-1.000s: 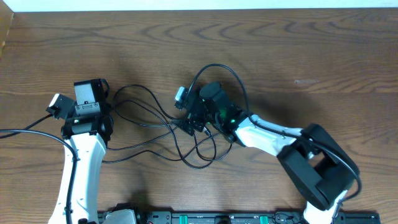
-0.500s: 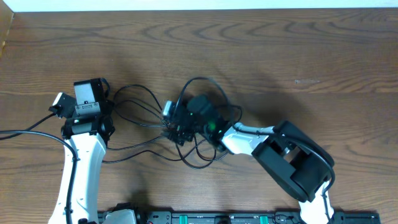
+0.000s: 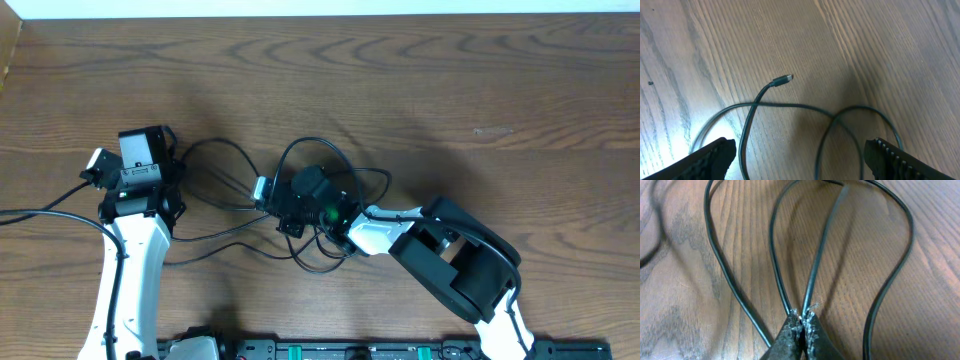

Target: Untangle cables

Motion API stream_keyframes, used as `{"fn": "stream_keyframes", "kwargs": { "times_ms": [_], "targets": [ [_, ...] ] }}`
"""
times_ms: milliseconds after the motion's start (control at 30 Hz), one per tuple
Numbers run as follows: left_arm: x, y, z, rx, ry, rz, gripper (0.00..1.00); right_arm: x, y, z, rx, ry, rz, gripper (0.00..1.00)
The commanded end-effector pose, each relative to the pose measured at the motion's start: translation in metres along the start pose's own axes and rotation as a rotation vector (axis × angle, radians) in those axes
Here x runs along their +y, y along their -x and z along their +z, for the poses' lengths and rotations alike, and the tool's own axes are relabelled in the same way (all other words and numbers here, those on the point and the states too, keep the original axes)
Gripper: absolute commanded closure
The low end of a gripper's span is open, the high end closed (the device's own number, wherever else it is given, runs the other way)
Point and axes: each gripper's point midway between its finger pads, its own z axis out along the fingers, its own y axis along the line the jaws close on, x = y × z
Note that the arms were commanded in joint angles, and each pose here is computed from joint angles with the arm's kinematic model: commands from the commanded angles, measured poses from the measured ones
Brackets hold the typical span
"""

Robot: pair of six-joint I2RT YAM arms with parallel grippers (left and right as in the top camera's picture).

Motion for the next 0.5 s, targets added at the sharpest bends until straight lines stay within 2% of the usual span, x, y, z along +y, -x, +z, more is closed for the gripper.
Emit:
{"fn": "stream_keyframes", "kwargs": {
  "times_ms": [0,100,167,267,333,400,467],
  "targets": [
    [0.0014,0.0024,-0.0008,-0.008,0.002,-0.011,0.13,-0.0024,-0.0011,0.0021,0.002,-0.012,0.009,0.99],
    [0.0015,0.0023,-0.0008,-0.008,0.003,-0.011,0.13,-0.0043,-0.0034,0.0021,0.011,-0.023,0.013,0.98],
    [0.0015,0.0023,-0.0008,-0.008,0.003,-0.011,0.13,-0.0049,-0.0035,0.0021,0.012,-0.027,0.025,0.83],
    [0.0015,0.0023,-0.0008,-0.008,0.003,-0.011,0.13,-0.0062,-0.0039,0.0020,0.014,-0.035,0.025,0.95],
    [0.0014,0.0024,-0.0008,-0.008,0.002,-0.011,0.13,-0.0074,-0.0045,0.0019,0.017,-0.040,0.026,0.93],
    [0.0015,0.0023,-0.0008,-0.008,0.003,-0.011,0.13,-0.0088,-0.0052,0.0017,0.020,-0.046,0.027,0.73],
    [0.0014,0.0024,-0.0008,-0.008,0.002,-0.011,0.13,-0.0097,-0.0057,0.0016,0.021,-0.050,0.028,0.68]
  ]
}}
